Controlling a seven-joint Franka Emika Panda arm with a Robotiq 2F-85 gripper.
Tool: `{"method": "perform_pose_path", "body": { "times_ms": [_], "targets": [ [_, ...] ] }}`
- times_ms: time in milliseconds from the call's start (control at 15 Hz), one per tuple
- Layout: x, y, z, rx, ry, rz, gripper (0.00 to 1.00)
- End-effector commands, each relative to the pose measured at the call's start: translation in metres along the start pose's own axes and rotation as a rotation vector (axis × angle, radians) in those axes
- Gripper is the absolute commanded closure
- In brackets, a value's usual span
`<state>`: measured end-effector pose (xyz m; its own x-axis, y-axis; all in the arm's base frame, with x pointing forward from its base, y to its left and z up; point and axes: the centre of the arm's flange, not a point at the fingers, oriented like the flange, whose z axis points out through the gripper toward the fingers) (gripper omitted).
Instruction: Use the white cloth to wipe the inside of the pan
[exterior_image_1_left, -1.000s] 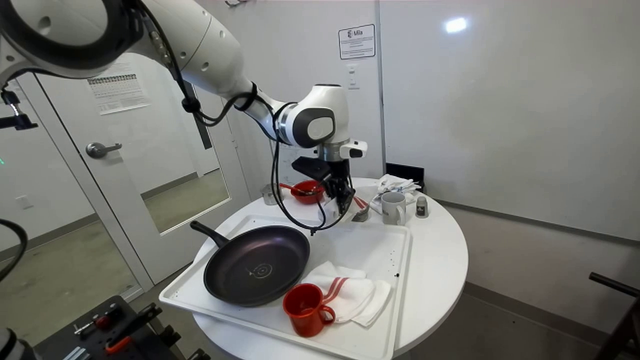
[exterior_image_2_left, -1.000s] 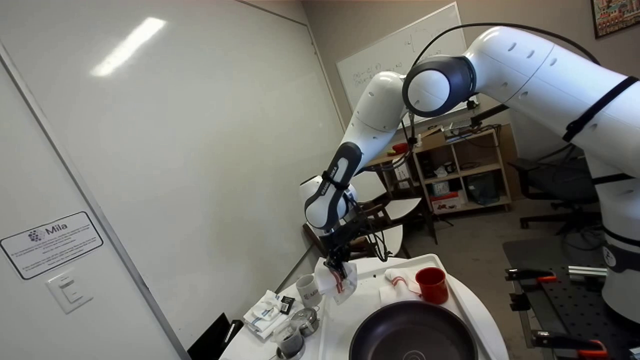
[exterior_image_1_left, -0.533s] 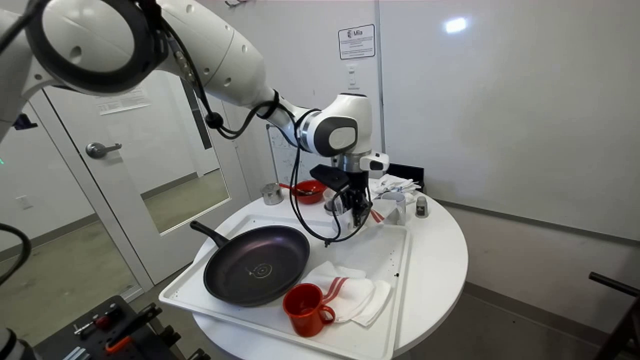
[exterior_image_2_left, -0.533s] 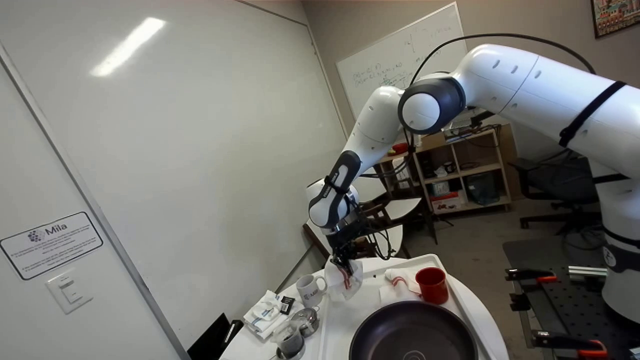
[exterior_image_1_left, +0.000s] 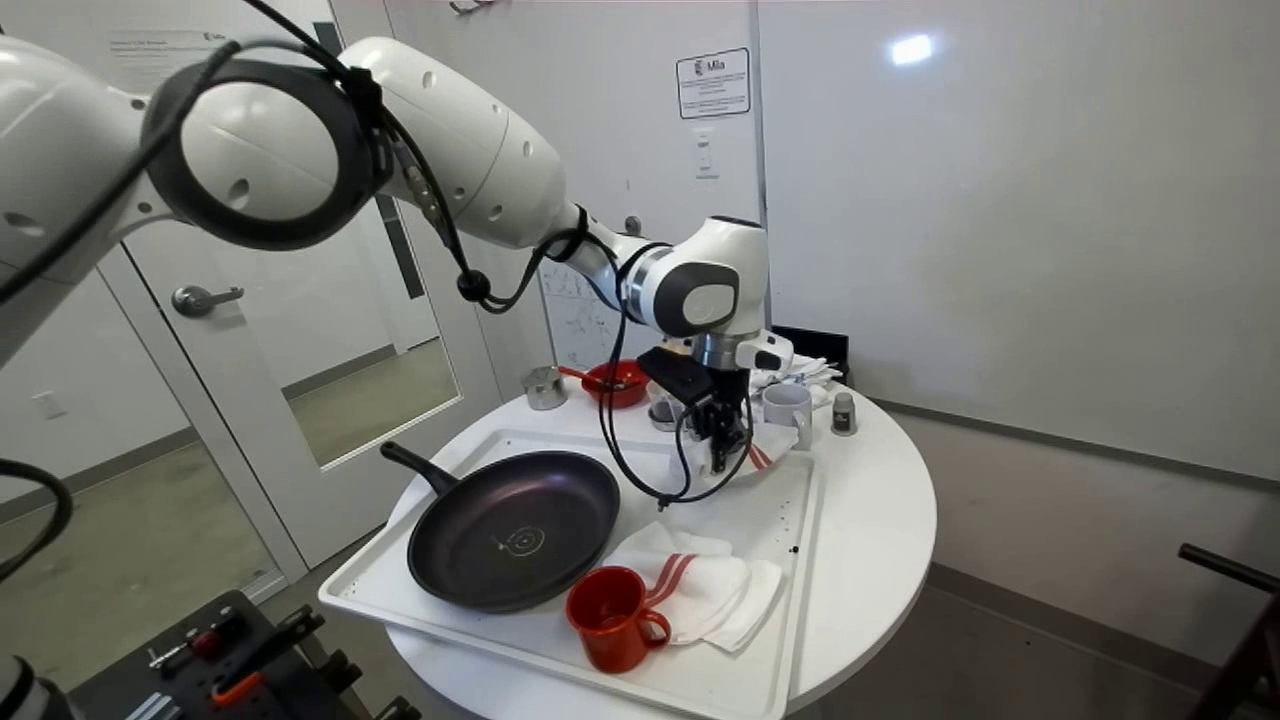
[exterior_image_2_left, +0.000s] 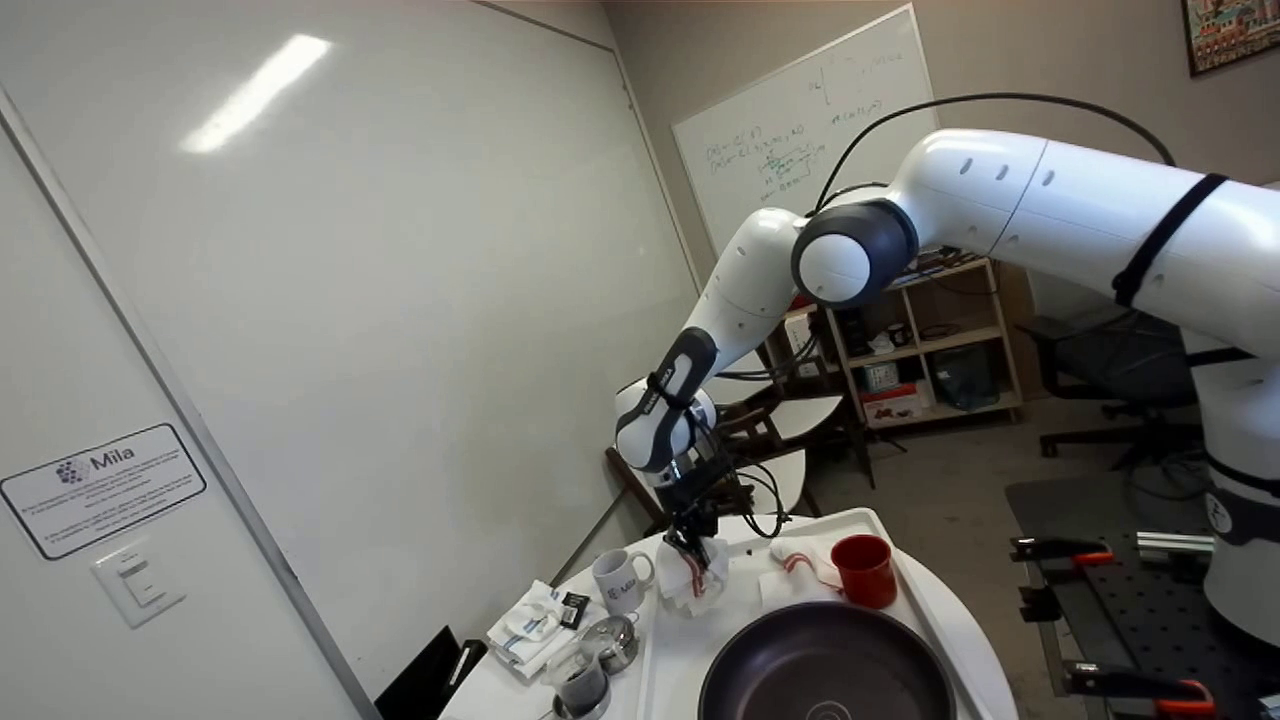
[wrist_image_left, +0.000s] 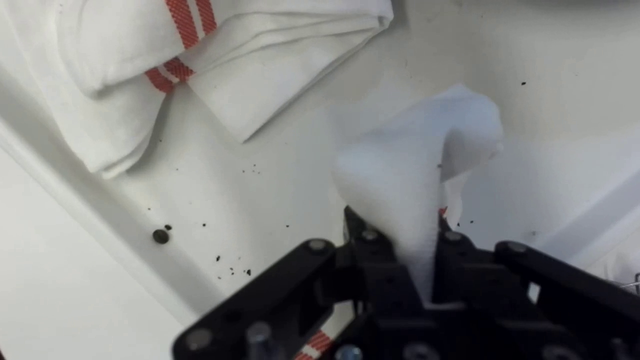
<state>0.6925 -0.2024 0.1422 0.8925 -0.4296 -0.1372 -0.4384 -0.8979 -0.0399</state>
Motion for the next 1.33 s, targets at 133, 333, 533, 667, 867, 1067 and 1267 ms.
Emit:
{"method": "perform_pose_path", "body": {
  "times_ms": [133, 333, 533, 667, 867, 1067, 1267],
  "targets": [
    [0.027, 0.0, 0.031, 0.007, -0.06, 0.045, 0.91],
    [0.029, 0.007, 0.048, -0.009, -0.082, 0.069, 0.91],
    [0.031, 0.014, 0.062, -0.02, -0.103, 0.087, 0.91],
    [0.031, 0.017, 0.067, -0.025, -0.111, 0.096, 0.91],
    [0.033, 0.019, 0.07, -0.036, -0.121, 0.107, 0.9],
    [0.035, 0.019, 0.069, -0.044, -0.131, 0.119, 0.53],
    [0.033, 0.021, 0.067, -0.055, -0.125, 0.124, 0.29]
  ]
}}
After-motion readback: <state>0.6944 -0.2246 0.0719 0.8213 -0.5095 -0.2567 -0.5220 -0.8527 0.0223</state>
